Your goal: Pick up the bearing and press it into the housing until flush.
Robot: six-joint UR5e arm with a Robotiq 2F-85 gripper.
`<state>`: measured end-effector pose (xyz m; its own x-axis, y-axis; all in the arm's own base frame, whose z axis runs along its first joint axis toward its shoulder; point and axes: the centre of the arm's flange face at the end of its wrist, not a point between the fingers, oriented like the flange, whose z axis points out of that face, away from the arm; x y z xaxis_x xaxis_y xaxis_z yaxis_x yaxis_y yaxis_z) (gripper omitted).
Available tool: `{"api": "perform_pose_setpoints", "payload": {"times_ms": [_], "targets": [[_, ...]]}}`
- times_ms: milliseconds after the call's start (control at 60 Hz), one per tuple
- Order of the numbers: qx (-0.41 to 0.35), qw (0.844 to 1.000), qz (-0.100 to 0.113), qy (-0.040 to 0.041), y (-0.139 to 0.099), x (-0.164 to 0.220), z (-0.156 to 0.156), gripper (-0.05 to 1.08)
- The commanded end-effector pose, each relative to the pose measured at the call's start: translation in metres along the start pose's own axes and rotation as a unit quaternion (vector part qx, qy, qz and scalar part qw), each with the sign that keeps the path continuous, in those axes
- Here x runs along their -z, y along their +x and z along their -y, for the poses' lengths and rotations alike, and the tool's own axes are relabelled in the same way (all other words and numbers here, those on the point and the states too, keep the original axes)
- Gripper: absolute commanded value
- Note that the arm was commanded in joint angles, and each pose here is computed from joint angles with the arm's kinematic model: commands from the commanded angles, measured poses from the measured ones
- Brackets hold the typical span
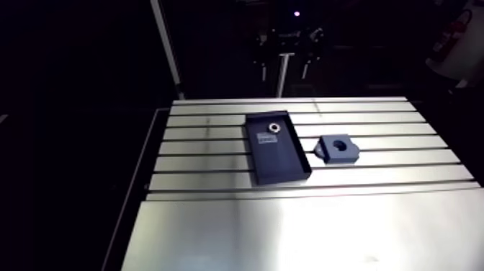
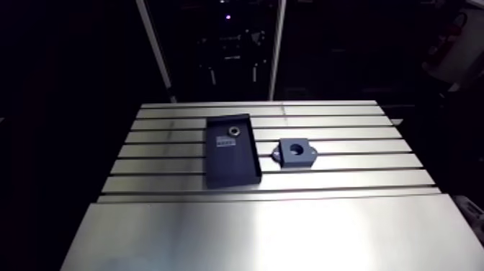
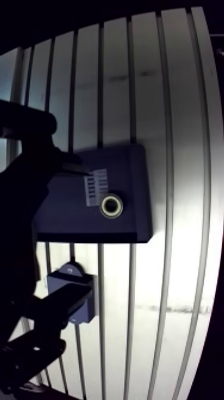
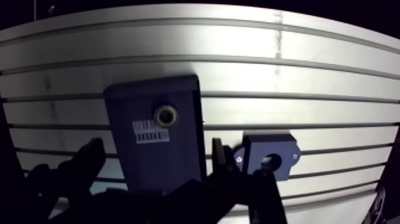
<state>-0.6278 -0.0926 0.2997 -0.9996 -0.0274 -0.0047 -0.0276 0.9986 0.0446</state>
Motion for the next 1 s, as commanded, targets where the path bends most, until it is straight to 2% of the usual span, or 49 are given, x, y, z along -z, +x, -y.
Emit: {"api": "perform_pose_setpoints", "payload": {"times_ms": [17, 250, 583, 667, 767, 1000], "targets": [[0.003, 1.000, 0.004, 0.0018, -0.001, -0.019, 0.003, 0.03], [0.004, 1.000, 0.017, 0.0090, -0.008, -0.034, 0.006, 0.04], [0.004, 0.999, 0.033, 0.0095, -0.013, -0.059, 0.009, 0.09], [0.004, 1.000, 0.026, 0.0082, -0.011, -0.062, 0.009, 0.13], [0.004, 1.000, 0.029, 0.0061, -0.011, -0.067, 0.008, 0.19], [0.004, 0.999, 0.036, 0.0066, -0.014, -0.076, 0.009, 0.20]]}}
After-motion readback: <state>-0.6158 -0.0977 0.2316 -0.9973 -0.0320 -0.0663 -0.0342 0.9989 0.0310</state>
